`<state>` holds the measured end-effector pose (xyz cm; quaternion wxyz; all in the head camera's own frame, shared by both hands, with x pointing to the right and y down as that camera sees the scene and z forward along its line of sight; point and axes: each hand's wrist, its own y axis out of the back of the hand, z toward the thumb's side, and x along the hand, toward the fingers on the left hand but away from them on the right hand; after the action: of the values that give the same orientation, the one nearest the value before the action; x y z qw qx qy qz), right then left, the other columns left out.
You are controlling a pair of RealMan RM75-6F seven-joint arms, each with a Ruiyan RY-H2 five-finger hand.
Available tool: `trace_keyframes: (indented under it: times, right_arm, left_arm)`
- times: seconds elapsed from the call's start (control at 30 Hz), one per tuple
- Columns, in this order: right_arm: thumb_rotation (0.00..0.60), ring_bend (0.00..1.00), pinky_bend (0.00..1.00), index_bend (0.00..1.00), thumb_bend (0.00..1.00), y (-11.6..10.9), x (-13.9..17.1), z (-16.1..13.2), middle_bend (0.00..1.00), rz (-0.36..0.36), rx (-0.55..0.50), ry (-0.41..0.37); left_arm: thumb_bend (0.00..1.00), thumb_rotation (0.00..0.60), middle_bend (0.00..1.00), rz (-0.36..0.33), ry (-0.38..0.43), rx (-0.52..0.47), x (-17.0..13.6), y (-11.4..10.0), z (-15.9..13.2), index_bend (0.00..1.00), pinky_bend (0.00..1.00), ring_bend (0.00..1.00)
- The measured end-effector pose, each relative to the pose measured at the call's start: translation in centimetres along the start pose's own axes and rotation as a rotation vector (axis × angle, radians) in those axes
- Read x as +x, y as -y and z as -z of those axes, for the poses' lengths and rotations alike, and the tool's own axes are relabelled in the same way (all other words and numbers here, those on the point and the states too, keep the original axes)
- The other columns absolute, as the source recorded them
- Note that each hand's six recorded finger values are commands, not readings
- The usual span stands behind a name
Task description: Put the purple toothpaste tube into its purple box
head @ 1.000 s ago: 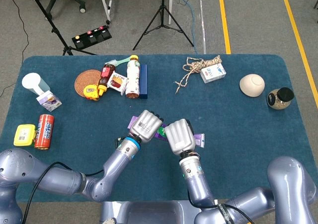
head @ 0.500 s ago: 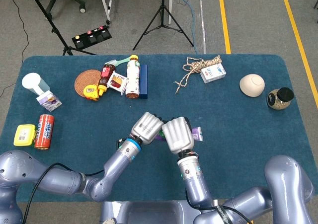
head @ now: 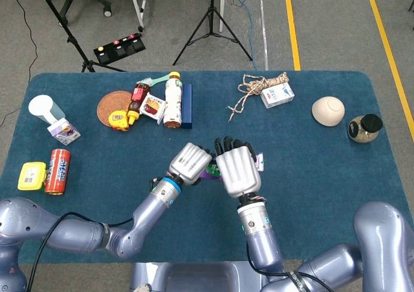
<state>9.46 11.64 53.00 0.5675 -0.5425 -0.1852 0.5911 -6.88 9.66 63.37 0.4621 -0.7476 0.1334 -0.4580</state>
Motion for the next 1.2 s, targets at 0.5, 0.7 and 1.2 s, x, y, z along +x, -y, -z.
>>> trace_keyframes:
  times: [0.5,0.7,1.2]
  right_arm:
    - [0.600,0.29,0.49,0.12,0.39,-0.7,-1.0,7.9,0.20,0.036,-0.042,0.174]
    - [0.600,0.30,0.50,0.12,0.39,0.8,-2.1,11.3,0.21,0.042,0.004,0.273]
    - [0.600,0.31,0.51,0.13,0.39,4.5,-2.5,14.4,0.24,0.010,-0.033,0.299]
  left_arm:
    - [0.24,0.600,0.44,-0.057,0.030,-0.027,0.0,-0.8,0.1,0.51,0.71,0.43]
    - [0.24,0.600,0.44,-0.136,0.079,-0.070,-0.2,-1.9,-0.2,0.51,0.71,0.43]
    - [0.24,0.600,0.44,-0.138,0.052,0.021,-0.3,-1.1,1.8,0.51,0.71,0.43]
